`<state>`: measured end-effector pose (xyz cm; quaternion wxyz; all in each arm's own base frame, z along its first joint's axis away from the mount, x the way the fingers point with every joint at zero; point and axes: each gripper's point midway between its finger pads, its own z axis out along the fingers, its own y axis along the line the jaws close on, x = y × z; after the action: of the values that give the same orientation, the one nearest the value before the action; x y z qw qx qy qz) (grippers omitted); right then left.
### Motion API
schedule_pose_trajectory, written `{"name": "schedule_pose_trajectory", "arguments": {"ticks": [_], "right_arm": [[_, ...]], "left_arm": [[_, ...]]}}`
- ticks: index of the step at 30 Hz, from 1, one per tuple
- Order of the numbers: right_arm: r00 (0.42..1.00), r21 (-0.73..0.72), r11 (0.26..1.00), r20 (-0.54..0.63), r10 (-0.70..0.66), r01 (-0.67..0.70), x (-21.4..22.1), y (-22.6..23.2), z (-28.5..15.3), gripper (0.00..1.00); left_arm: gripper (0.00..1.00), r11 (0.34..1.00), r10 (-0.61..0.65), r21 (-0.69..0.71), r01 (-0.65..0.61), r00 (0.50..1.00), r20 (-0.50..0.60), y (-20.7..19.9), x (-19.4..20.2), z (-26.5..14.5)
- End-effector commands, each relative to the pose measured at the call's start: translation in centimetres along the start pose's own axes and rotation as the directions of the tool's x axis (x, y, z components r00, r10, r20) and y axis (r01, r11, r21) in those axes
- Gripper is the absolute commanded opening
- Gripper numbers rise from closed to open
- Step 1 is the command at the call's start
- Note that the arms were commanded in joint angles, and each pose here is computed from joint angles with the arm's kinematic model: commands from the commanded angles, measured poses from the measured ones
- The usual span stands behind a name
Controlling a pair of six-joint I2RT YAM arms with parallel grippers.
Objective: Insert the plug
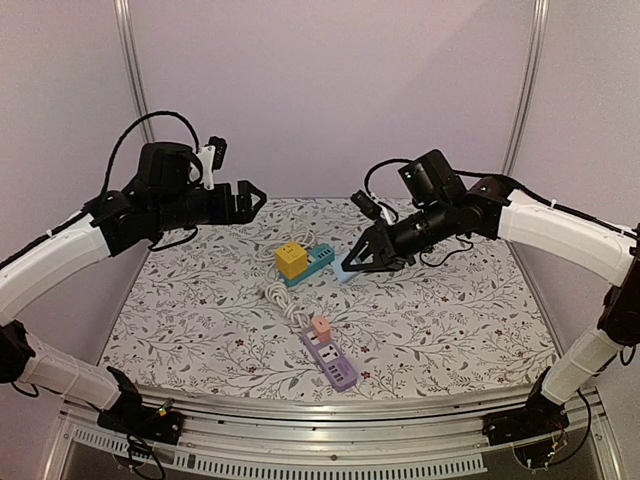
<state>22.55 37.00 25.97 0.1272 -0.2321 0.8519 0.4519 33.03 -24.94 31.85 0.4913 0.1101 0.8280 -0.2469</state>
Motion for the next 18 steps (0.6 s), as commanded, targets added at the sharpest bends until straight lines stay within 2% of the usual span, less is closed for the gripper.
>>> {"name": "schedule_pose_trajectory", "arguments": {"ticks": [1,10,18], "right_arm": [[0.998,0.135,0.990,-0.063,-0.024,0.032,1.5,-1.6,2.5,0.00],[0.977,0.288,0.954,-0.214,-0.022,0.085,5.2,-3.8,7.5,0.00],[0.971,0.398,0.915,-0.237,0.035,0.064,7.1,-6.4,10.0,0.00]], "left_arm": [[0.99,0.985,-0.039,-0.164,0.045,0.998,0.042,4.0,0.3,-0.2],[1.00,0.973,-0.016,-0.232,0.011,1.000,-0.018,5.8,2.8,-2.0],[0.98,0.968,-0.033,-0.248,0.022,0.999,-0.039,6.2,3.4,-2.6]]}}
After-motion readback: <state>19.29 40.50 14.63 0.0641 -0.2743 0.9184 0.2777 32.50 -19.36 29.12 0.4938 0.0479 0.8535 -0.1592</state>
